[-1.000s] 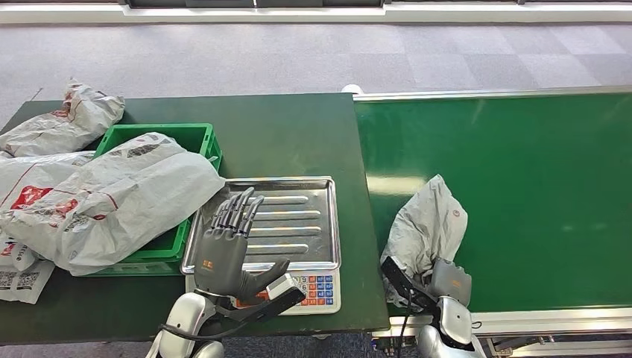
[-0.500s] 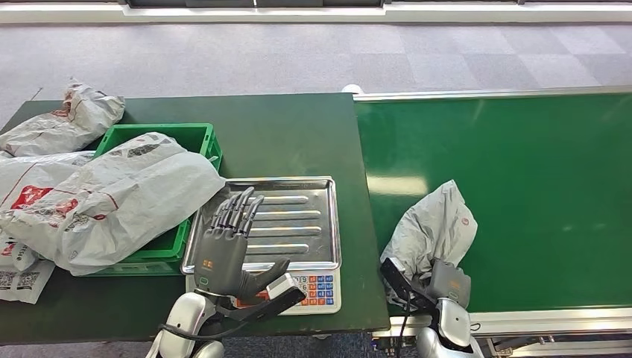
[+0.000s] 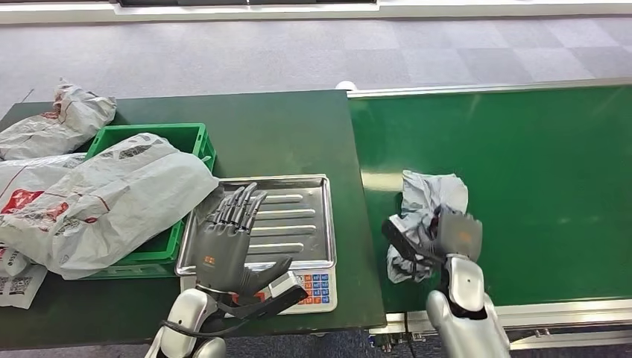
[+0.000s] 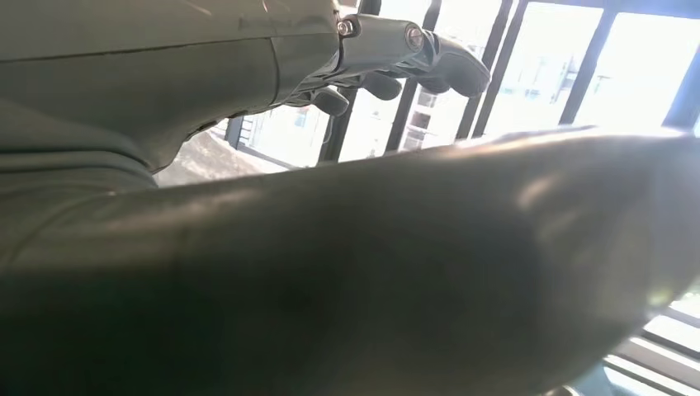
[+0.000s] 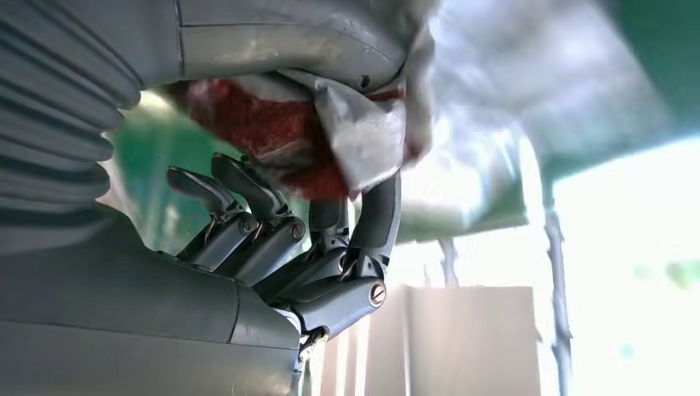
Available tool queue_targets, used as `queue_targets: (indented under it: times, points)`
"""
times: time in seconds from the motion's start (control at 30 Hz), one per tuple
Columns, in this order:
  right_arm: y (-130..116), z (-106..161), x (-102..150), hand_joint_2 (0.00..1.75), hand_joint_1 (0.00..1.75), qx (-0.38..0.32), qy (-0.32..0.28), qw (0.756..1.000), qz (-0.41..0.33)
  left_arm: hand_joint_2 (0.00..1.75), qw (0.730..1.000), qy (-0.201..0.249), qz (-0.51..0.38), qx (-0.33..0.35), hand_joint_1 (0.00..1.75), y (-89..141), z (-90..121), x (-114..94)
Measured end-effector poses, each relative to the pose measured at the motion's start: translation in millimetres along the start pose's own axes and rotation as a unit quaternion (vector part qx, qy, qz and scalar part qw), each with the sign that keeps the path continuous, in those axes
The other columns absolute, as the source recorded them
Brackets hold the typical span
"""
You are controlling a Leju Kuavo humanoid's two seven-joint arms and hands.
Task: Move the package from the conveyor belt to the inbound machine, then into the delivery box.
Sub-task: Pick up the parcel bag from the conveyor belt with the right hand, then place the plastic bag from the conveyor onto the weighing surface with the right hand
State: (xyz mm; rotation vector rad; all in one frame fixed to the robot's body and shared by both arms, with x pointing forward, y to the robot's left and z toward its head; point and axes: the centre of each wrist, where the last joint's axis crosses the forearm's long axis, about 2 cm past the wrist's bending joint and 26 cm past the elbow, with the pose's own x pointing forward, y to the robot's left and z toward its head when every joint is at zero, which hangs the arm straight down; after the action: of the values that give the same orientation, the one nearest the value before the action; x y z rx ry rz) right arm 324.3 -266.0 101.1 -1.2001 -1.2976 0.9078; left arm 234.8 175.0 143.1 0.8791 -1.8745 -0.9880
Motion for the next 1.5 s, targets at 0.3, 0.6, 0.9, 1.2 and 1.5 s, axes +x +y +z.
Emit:
queue_targets:
  times: [0.3,0.6,0.9,1.2,1.5]
  points:
    - [-80.6,-60.5,46.3,1.75,1.75,-0.121,-0.097,0.988,0.010,0.00,1.000,-0.013,0.008,0.007,0.00,0.2,-5.1,0.1]
    - [-101.2,-77.3,84.5,1.75,1.75,-0.126,-0.171,0.977,-0.005,0.00,1.000,-0.019,0.016,0.011,0.00,-1.7,-9.7,-2.4]
    - [-86.9,-82.0,147.5,1.75,1.75,-0.087,-0.275,0.956,-0.045,0.00,0.999,-0.021,0.018,0.026,0.00,-1.0,-19.7,-1.8]
    - [-79.2,-45.0,234.8,1.75,1.75,-0.037,-0.373,0.921,-0.105,0.00,0.995,0.010,0.021,0.095,0.00,6.5,-15.7,-4.1]
    - [-56.5,5.0,272.0,1.75,1.75,0.068,-0.411,0.885,-0.209,0.00,0.975,0.058,0.043,0.210,0.00,21.8,-2.8,-17.4]
